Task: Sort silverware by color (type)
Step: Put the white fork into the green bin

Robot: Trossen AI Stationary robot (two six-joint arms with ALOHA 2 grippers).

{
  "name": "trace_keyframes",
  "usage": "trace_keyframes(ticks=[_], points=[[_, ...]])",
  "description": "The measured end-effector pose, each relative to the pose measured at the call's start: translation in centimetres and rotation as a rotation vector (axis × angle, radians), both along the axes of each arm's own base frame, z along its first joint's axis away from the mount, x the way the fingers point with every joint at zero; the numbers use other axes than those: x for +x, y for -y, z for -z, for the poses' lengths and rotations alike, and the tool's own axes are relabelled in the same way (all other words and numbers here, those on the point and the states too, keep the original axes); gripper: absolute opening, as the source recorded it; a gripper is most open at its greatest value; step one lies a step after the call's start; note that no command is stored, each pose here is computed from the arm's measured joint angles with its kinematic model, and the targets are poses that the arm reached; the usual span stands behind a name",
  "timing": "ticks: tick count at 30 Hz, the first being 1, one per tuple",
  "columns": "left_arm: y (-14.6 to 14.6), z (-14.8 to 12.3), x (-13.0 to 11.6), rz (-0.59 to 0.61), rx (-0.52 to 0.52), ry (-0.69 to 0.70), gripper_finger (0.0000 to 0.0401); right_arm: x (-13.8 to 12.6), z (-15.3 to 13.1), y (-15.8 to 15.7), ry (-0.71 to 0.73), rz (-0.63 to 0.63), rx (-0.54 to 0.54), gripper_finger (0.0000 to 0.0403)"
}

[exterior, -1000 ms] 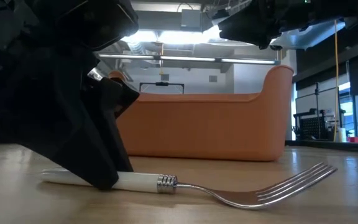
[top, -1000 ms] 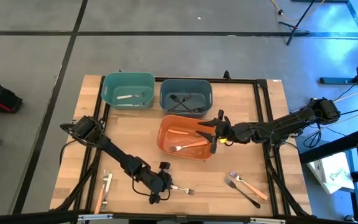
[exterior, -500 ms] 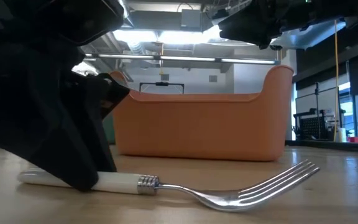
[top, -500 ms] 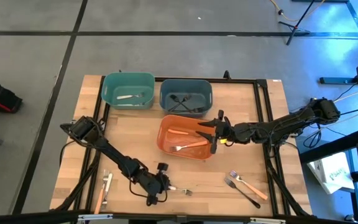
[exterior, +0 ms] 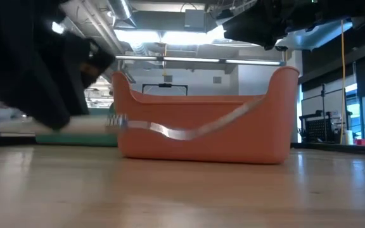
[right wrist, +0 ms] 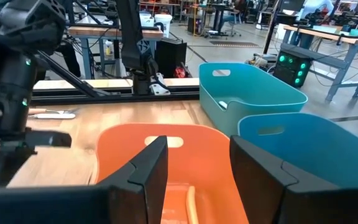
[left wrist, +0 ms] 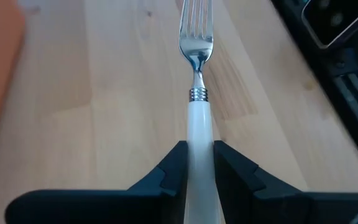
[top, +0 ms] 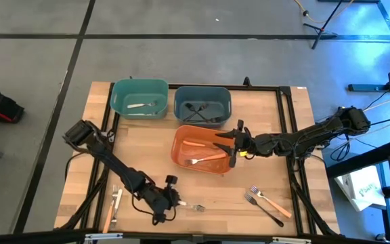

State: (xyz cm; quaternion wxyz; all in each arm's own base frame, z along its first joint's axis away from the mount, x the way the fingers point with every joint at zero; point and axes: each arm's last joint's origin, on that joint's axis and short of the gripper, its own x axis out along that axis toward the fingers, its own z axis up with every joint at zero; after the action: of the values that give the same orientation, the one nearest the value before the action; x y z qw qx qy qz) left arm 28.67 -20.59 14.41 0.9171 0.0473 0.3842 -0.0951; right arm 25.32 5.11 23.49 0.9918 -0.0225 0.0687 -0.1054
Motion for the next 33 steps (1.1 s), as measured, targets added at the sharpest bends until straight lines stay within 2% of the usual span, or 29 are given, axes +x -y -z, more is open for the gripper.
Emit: trace_keyframes(ticks=[11, 21, 26, 33], points=[[-0.6, -4.7, -1.4, -0.021, 0.026, 0.114, 0.0060, 0.0, 0.0, 0.0, -0.002, 0.000, -0.001, 0.0161], [-2.3, -9.3, -2.3, -0.053, 0.151, 0.299, 0.0060, 0.0, -0.1, 0.0, 0.002, -0.003, -0.031, 0.0161], [-3.7, -10.2, -1.9, -0.075, 0.234, 0.333, 0.0060, 0.1, -0.4, 0.0, 0.028, -0.007, -0.070, 0.0161], [-7.1, -10.2, 0.0, -0.142, 0.250, 0.308, 0.0060, 0.1, -0.8, 0.0, 0.046, -0.004, -0.144, 0.0161]])
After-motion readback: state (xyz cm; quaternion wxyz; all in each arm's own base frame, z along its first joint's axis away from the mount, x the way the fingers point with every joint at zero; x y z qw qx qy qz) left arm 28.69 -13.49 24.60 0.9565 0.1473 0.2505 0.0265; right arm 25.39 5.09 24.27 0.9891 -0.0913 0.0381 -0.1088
